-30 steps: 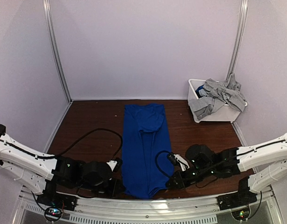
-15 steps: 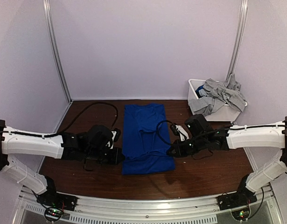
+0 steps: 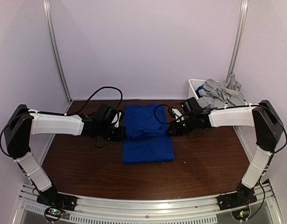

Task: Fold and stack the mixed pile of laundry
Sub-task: Fold the rectangle-folded T-shirt at the center of the board, then move the 2/3-rectangle-folded T-shirt to the center of the board.

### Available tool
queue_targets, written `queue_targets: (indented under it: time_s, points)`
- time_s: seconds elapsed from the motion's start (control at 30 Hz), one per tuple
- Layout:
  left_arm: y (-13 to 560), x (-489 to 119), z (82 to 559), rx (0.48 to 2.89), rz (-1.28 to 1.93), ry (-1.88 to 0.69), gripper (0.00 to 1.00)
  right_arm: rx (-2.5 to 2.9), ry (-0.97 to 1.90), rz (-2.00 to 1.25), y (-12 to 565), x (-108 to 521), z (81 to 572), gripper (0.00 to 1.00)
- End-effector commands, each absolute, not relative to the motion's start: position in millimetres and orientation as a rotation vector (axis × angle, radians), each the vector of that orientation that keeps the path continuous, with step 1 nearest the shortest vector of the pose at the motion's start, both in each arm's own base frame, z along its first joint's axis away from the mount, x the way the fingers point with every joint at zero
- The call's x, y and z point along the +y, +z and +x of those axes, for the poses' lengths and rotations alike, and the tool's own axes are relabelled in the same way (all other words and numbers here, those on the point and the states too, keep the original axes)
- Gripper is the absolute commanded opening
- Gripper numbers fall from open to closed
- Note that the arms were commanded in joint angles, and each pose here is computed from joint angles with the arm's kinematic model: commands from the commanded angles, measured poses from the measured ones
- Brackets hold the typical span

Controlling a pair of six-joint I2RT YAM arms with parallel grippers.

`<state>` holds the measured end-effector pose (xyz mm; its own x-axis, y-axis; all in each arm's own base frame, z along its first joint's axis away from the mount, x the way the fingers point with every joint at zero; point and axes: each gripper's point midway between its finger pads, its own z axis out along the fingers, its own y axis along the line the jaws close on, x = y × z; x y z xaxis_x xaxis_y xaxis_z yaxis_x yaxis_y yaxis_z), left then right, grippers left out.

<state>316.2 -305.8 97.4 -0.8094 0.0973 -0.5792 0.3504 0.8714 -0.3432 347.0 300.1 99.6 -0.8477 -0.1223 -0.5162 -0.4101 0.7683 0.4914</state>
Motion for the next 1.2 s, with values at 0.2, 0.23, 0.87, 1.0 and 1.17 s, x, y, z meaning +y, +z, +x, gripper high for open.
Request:
queue_targets:
  time_s: [0.2, 0.23, 0.87, 1.0, 1.17]
  points:
    - [91.6, -311.3, 370.7, 2.414, 0.345, -0.614, 0.0, 2.447, 0.866, -0.444, 93.9, 311.3, 397.0, 0.0]
    - [88.9, -311.6, 373.8, 2.416, 0.346, -0.612, 0.0, 2.448, 0.865, -0.441, 91.3, 311.4, 399.6, 0.0]
    - [147.4, -280.9, 405.4, 2.296, 0.312, -0.666, 0.45, 2.352, 0.885, -0.398, 150.9, 282.1, 418.2, 0.52]
    - [147.1, -293.0, 373.5, 2.261, 0.385, -0.834, 0.44, 2.352, 0.987, -0.433, 151.4, 287.2, 387.3, 0.5]
    - [123.2, -318.9, 343.8, 2.283, 0.483, -0.887, 0.42, 2.395, 1.063, -0.522, 126.3, 313.8, 350.6, 0.44]
